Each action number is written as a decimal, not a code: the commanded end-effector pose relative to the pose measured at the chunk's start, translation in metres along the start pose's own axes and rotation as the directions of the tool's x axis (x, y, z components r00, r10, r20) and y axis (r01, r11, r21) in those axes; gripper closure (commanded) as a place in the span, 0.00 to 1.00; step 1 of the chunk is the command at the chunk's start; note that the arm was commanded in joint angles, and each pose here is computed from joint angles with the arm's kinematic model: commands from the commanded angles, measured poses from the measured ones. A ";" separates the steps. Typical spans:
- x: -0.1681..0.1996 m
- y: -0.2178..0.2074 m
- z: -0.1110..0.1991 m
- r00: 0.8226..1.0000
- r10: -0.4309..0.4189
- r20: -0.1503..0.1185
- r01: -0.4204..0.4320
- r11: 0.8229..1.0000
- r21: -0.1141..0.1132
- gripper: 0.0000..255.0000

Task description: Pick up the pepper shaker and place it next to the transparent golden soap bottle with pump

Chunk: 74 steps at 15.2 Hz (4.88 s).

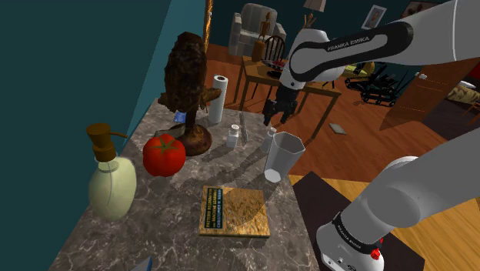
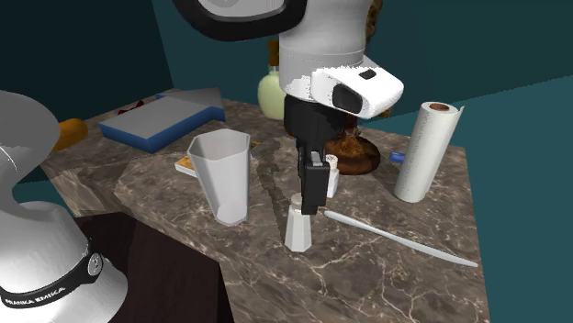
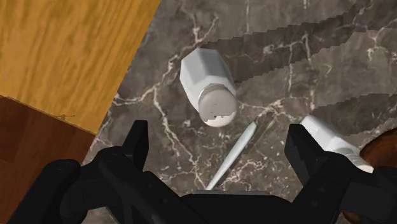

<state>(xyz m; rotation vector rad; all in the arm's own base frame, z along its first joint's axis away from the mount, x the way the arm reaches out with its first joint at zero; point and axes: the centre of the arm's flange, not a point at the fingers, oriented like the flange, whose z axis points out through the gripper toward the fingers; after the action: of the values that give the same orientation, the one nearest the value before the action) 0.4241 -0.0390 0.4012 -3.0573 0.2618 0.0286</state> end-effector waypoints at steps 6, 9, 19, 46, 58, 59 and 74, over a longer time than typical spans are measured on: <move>0.003 0.001 0.038 1.000 0.004 0.000 -0.004 1.000 0.000 0.00; 0.003 0.001 0.038 1.000 0.004 0.000 -0.004 1.000 0.000 0.00; 0.003 0.001 0.038 1.000 0.004 0.000 -0.004 1.000 0.000 1.00; 0.000 -0.008 -0.083 1.000 0.004 0.000 -0.004 1.000 0.000 1.00; -0.002 -0.012 -0.146 1.000 0.004 0.000 -0.004 1.000 0.000 1.00; -0.002 -0.013 -0.151 1.000 0.004 0.000 -0.004 1.000 0.000 1.00; -0.004 -0.018 -0.230 1.000 0.004 0.000 -0.004 1.000 0.000 1.00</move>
<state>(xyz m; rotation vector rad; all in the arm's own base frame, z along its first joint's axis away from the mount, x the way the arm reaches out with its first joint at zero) 0.4253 -0.0377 0.6268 -3.0565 0.2684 0.0285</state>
